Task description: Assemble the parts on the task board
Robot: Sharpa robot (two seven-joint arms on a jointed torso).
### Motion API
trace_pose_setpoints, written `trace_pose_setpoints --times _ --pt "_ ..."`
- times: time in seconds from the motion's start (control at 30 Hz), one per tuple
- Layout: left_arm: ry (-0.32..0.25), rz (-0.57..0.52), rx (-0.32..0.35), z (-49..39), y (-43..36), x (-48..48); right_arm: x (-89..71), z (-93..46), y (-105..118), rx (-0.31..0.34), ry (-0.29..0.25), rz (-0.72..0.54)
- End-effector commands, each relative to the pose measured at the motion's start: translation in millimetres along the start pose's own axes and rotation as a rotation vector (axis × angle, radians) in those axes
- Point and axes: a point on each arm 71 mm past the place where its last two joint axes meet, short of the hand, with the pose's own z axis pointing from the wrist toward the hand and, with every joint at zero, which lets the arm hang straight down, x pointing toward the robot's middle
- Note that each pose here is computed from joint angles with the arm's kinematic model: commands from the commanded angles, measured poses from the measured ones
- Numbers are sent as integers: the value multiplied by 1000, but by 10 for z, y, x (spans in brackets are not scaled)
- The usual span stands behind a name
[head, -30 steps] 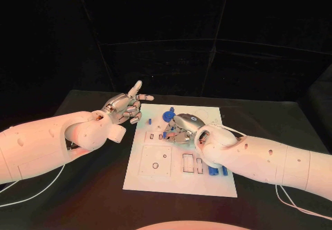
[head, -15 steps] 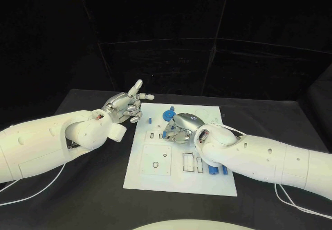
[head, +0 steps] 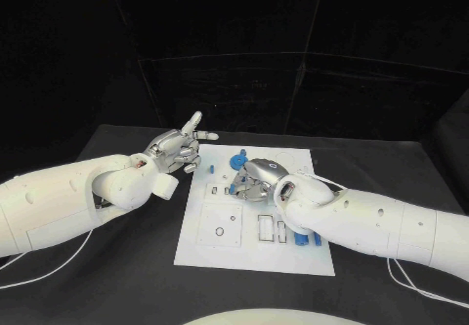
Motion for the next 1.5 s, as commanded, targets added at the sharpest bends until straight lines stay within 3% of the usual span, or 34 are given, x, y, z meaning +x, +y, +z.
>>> trace_pose_setpoints --times 0.03,1.5 --pt "24 7 3 4 -9 19 7 -7 4 1 0 -7" --pt "38 4 -11 12 3 27 -6 -17 1 12 -27 2"
